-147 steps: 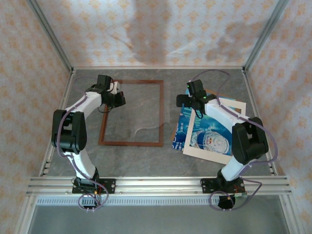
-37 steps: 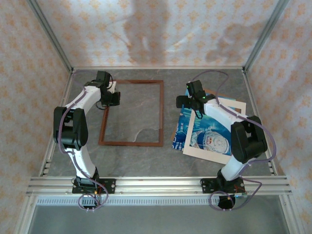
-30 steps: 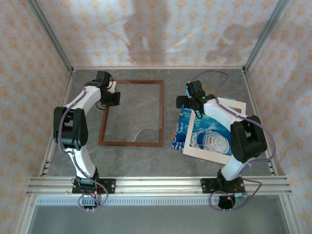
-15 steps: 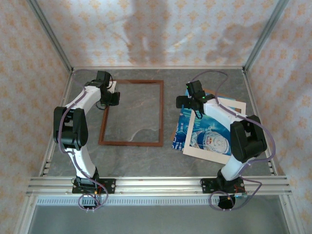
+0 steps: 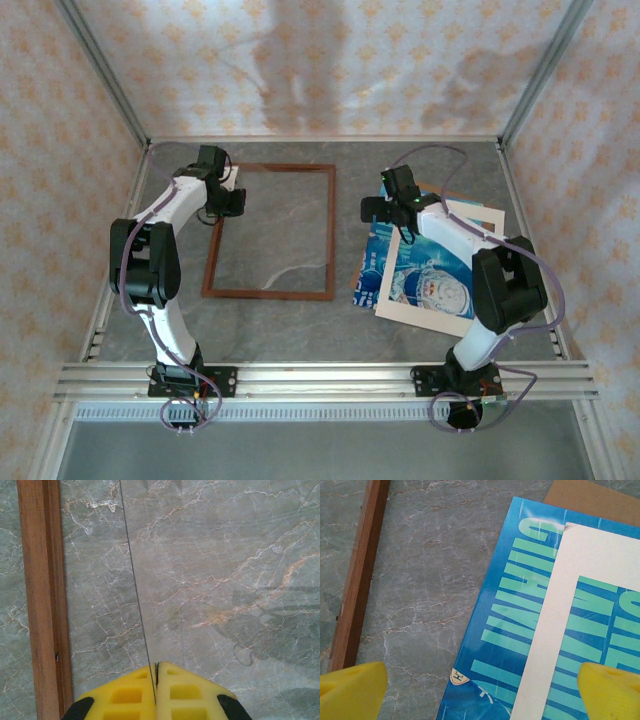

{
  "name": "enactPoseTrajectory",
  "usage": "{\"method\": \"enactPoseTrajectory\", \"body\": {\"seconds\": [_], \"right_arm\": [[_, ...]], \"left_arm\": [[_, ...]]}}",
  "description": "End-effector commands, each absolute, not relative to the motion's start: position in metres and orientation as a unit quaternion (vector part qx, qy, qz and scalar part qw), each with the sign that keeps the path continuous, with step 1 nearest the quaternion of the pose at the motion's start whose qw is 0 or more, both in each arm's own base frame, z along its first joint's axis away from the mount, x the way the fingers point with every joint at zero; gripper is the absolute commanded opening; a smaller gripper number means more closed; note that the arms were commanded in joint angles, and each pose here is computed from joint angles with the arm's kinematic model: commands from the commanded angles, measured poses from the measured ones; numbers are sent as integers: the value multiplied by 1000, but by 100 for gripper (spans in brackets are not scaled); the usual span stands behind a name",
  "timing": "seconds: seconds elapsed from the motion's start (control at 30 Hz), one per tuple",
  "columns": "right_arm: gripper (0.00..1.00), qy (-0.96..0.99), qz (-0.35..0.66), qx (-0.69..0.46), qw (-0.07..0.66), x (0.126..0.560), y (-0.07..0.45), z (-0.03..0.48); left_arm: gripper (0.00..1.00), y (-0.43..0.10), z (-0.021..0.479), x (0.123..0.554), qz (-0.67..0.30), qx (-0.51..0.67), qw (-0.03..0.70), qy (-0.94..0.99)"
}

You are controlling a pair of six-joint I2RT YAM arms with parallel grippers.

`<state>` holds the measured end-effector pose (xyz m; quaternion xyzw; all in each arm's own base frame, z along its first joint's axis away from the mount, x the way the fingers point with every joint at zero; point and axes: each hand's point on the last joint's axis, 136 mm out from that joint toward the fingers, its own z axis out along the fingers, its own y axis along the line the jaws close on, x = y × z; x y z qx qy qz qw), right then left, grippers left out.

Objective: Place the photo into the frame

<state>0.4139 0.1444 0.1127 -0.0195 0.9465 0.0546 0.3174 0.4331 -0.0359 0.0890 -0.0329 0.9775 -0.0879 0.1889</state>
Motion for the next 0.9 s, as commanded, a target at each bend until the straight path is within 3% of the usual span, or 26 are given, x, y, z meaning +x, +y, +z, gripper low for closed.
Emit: {"method": "enactPoseTrajectory", "body": {"seconds": [0.0,0.87], "right_arm": [[97,944,44,-22,326,419,144,122],[97,945,41,-23,323,418,143,119]], "left_arm": [[0,-20,97,435,-58,-30,208,976],[0,-23,84,433,-81,-45,192,977]]}}
